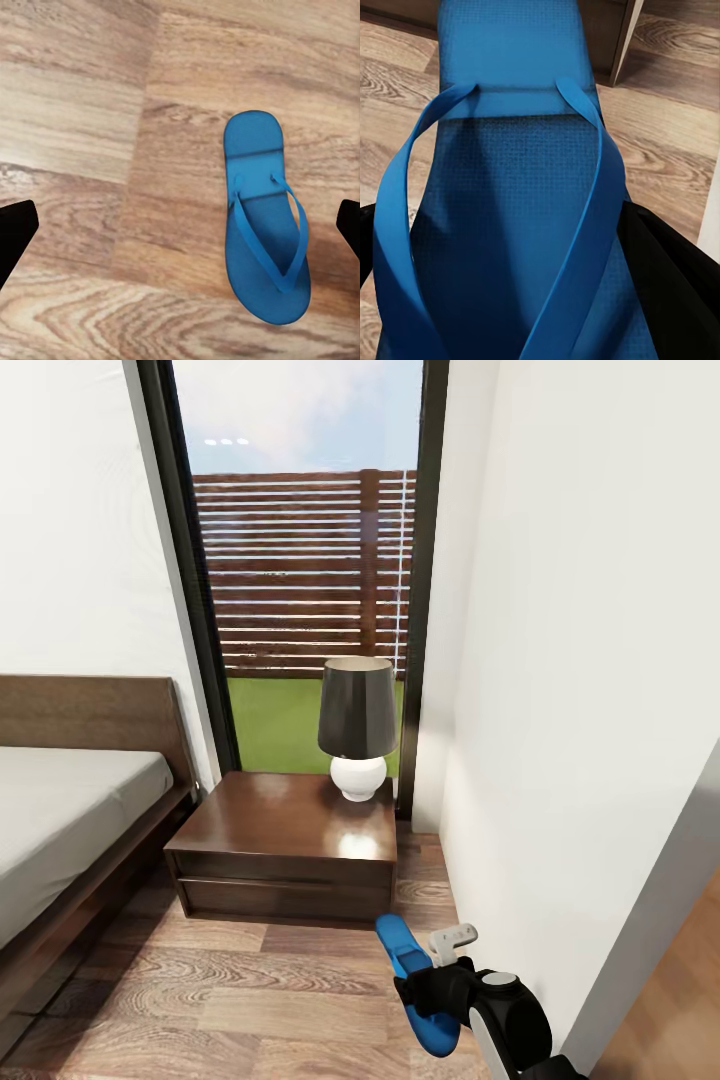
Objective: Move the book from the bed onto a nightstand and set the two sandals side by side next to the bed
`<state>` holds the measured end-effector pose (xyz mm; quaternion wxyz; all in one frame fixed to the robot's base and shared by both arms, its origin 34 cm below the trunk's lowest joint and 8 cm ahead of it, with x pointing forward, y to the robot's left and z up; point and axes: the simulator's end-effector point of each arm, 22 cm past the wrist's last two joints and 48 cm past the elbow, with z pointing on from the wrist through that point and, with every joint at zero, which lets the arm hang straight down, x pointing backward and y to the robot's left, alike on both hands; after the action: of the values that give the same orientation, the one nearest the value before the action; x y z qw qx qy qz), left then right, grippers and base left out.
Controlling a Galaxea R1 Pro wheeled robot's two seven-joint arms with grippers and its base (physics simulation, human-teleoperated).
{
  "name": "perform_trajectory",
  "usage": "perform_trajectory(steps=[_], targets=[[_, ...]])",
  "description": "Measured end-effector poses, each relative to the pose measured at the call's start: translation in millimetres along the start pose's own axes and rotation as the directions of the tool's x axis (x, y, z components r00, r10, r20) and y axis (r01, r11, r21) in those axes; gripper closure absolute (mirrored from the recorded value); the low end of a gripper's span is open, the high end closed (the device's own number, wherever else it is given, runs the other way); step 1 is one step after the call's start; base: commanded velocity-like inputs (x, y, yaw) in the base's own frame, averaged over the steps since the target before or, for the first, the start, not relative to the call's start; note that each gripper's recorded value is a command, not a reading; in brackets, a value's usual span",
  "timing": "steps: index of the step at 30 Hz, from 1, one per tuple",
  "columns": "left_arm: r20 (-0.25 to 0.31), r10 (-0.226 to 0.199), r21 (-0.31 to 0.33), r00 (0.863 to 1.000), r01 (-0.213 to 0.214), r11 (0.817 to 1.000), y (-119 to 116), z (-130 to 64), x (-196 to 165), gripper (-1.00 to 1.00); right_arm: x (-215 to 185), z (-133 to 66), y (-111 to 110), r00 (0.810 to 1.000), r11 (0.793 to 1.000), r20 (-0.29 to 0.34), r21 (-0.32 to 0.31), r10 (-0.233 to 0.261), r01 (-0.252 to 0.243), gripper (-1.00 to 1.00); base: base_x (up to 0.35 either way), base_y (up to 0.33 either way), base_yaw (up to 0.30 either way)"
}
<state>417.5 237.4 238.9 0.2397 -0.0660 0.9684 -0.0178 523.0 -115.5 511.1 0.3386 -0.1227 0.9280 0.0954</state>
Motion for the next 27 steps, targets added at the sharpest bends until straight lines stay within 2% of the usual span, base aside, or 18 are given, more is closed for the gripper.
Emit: perform_trajectory(steps=[23, 27], targets=[[0.0, 0.0, 0.0, 1.0, 0.0, 1.0, 0.0, 0.0, -0.1, -1.0, 0.0, 0.1, 0.5, 1.0, 1.0, 0.0, -0.001, 0.0, 0.0, 1.0, 0.0, 0.0, 0.0], [0.0, 0.0, 0.0, 1.0, 0.0, 1.0, 0.9, 6.8, 6.1, -1.0, 7.4, 5.4, 0.5, 1.0, 1.0, 0.0, -0.001, -0.001, 0.001, 1.0, 0.0, 0.0, 0.0]])
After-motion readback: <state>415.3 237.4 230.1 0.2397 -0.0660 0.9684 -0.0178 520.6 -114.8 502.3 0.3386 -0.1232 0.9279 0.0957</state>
